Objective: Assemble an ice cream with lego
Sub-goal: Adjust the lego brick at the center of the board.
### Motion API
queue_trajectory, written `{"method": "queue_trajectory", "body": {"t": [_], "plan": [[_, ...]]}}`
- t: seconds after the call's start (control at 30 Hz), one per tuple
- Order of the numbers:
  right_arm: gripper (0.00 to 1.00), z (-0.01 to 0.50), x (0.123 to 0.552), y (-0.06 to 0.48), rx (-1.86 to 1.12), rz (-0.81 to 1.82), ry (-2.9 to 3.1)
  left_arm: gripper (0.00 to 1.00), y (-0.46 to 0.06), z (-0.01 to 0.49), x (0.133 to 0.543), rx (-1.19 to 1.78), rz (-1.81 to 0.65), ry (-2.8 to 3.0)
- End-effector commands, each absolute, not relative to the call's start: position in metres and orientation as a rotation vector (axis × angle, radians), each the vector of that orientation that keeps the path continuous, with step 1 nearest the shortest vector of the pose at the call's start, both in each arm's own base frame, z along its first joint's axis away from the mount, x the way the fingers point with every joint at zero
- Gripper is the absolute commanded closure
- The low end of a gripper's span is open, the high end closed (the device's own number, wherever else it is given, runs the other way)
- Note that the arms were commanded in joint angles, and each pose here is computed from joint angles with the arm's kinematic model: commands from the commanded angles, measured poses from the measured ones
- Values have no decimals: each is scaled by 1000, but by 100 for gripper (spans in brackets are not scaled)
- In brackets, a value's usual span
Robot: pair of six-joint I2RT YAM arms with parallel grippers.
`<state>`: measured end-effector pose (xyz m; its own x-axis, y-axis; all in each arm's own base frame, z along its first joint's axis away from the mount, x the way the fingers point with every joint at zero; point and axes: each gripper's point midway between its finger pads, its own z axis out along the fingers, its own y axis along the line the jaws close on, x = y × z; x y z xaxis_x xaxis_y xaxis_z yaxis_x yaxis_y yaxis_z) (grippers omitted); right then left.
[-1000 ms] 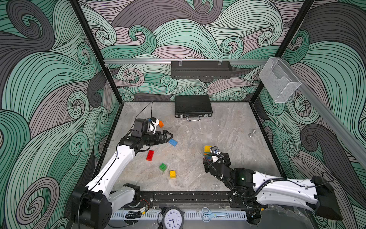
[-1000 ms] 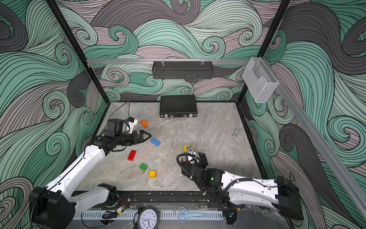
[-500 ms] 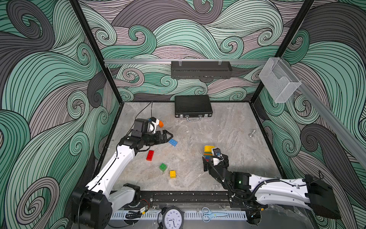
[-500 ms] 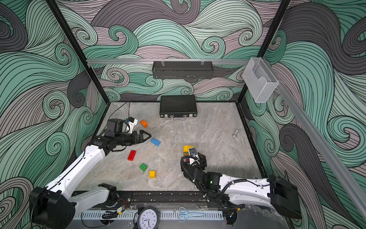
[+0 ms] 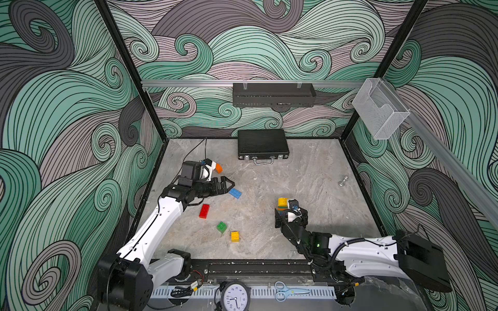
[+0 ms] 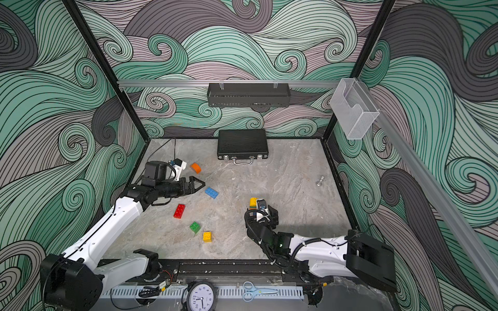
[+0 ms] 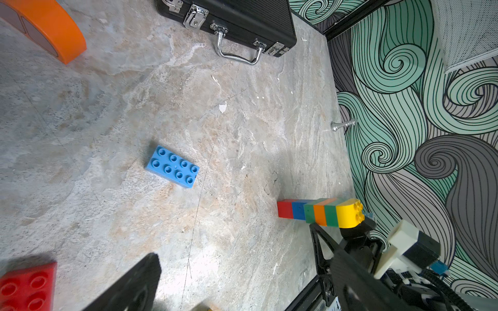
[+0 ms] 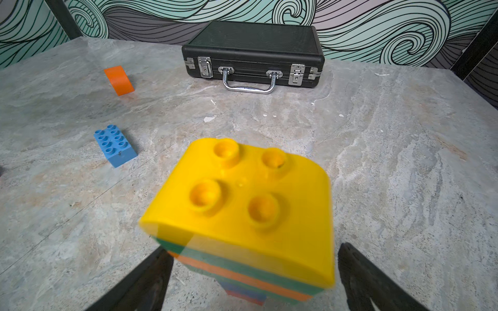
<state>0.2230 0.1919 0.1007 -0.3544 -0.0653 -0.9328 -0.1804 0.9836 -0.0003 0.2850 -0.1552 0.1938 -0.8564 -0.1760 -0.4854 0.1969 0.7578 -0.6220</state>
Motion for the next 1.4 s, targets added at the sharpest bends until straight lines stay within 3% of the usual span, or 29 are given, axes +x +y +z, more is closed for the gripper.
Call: {"method": "queue_trajectory", "body": {"t": [0.0, 0.2, 0.83, 1.07, 1.37], "plan": [[7, 108, 230, 190, -128, 113, 1894, 1, -154, 194, 285, 25, -943, 2429], [13, 106, 234, 193, -132, 101, 1893, 1, -152, 193, 286, 20, -943, 2431], [47, 106, 235, 193, -176, 54, 1910, 1, -150, 194, 284, 15, -942, 2425], [68, 127, 234, 198, -239, 40, 1925, 1, -149, 193, 284, 11, -941, 2428], [83, 147, 225, 184, -292, 67, 2169, 1, -149, 194, 284, 6, -944, 2426]]}}
